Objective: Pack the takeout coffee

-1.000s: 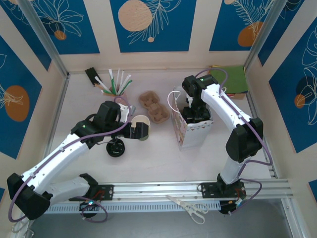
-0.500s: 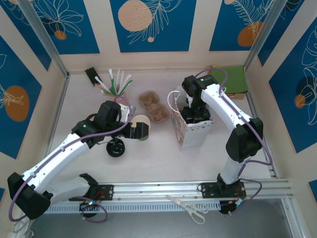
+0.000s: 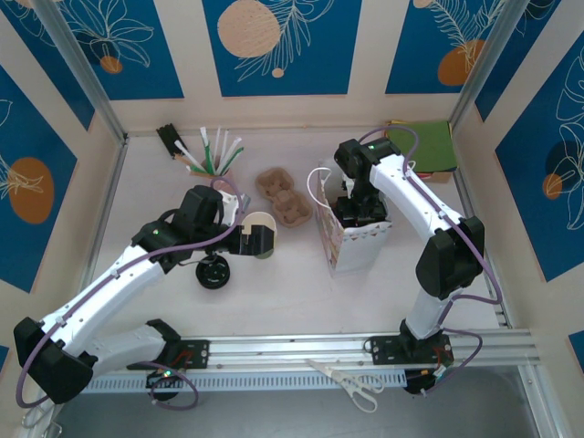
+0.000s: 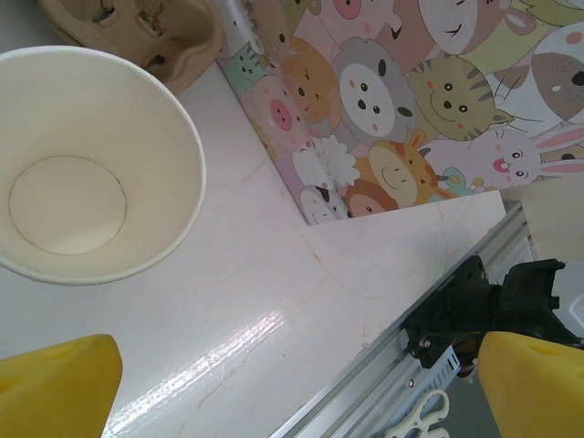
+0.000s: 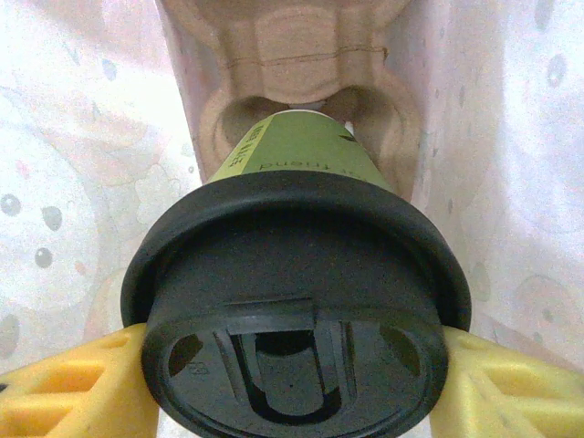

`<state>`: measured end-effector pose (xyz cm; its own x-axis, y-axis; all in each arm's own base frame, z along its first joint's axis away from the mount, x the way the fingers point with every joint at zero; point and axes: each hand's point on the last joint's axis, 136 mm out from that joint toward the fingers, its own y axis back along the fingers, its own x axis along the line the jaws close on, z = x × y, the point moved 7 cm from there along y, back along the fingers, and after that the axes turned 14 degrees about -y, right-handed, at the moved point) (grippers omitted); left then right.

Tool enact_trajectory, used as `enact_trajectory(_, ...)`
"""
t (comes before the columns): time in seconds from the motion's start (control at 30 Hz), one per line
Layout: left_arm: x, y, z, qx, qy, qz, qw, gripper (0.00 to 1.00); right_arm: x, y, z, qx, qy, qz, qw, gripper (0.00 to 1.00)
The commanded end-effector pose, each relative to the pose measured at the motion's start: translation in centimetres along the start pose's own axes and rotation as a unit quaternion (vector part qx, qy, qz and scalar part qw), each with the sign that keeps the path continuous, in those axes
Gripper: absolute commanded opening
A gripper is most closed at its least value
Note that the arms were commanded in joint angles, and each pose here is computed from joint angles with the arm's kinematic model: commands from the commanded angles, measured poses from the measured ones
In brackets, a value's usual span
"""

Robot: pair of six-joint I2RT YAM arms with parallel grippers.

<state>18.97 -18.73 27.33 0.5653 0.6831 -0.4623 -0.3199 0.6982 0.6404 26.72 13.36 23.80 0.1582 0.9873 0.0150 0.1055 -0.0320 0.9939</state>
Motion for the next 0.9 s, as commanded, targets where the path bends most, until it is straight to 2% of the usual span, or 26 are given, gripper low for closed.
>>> enact_trajectory(0.0,-0.4,0.3,0.93,-0.011,-0.009,-0.014,1.0,1.0,0.1,-0.13,-0.56,0.014,-0.003,0.006,1.0,0.65)
enact_trajectory(0.87,-0.37,0.22,0.92,-0.01,-0.008,-0.014,1.0,1.0,-0.02,-0.42,-0.56,0.017,-0.005,0.005,1.0,0.65)
